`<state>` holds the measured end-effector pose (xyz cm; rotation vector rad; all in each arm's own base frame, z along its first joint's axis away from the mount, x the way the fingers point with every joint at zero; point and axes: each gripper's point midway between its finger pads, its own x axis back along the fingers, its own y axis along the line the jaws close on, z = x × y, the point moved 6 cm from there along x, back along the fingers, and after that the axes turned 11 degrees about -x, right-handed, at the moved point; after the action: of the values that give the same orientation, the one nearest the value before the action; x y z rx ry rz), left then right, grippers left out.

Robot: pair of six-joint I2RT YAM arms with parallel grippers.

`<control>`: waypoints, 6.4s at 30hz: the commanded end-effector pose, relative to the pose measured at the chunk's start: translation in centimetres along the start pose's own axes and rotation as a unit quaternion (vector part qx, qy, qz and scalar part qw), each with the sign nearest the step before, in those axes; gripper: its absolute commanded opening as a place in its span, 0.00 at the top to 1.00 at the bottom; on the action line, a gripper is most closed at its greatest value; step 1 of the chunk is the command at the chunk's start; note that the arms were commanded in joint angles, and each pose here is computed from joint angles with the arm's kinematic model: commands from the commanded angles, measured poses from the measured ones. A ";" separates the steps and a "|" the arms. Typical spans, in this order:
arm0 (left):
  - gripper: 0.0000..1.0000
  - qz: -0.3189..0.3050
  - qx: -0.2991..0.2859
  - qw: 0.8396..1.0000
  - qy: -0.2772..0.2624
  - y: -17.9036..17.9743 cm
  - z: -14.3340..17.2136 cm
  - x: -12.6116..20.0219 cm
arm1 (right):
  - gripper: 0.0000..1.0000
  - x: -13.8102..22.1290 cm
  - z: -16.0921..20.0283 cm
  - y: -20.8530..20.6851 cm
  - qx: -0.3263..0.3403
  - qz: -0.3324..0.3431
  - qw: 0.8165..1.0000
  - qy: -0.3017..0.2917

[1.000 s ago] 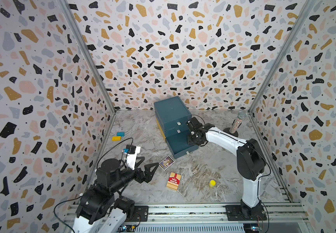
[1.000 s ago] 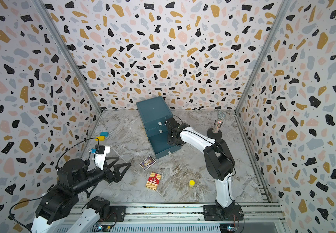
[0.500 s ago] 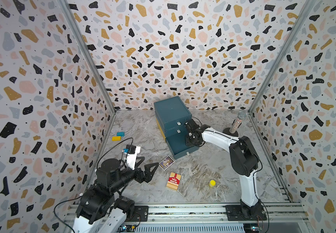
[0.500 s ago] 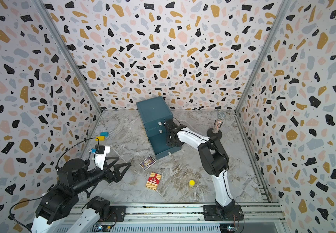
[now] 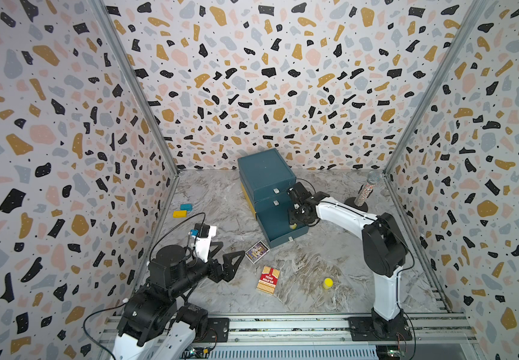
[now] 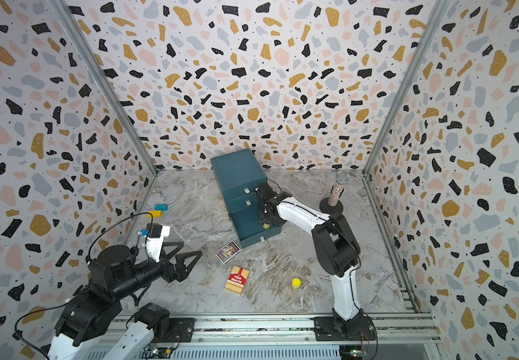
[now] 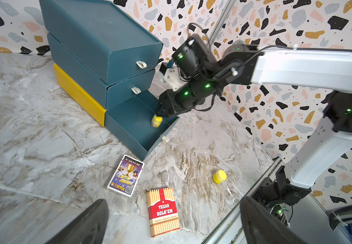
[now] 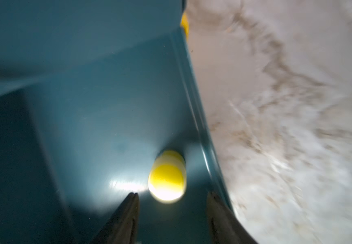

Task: Put the paint cans in the drawer according to color
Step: Place the paint can in the drawer, then pick up the paint can at the center of the board, then place the paint can in the drawer, then close the drawer in the storage box.

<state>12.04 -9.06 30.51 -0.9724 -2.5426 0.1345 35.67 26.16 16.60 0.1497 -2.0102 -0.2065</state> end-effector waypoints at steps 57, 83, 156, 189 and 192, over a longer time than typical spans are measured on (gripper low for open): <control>0.00 -0.010 -0.014 1.000 -0.018 0.3 -0.6 -0.1 | 0.74 7.4 9.7 -1.1 0.096 -0.024 0.991 0.086; 0.00 -0.011 -0.014 1.000 -0.019 0.3 -0.6 -0.1 | 0.72 -3.1 3.7 5.9 0.073 0.002 0.997 0.021; 0.00 -0.012 -0.012 1.000 -0.014 0.4 -0.6 -0.3 | 0.58 -5.6 0.0 4.1 -0.196 -0.235 0.947 -0.096; 0.00 -0.024 -0.006 1.000 -0.007 0.8 -0.5 -0.6 | 0.58 -6.2 -1.5 3.2 -0.282 -0.240 0.918 -0.141; 0.00 -0.038 0.000 0.999 -0.001 1.2 -0.6 -0.7 | 0.53 -2.8 -1.1 1.9 -0.241 -0.212 0.934 -0.158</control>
<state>12.78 -8.90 30.11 -0.9127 -2.5381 0.1255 38.72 30.27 10.17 0.2330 -2.0426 -1.1093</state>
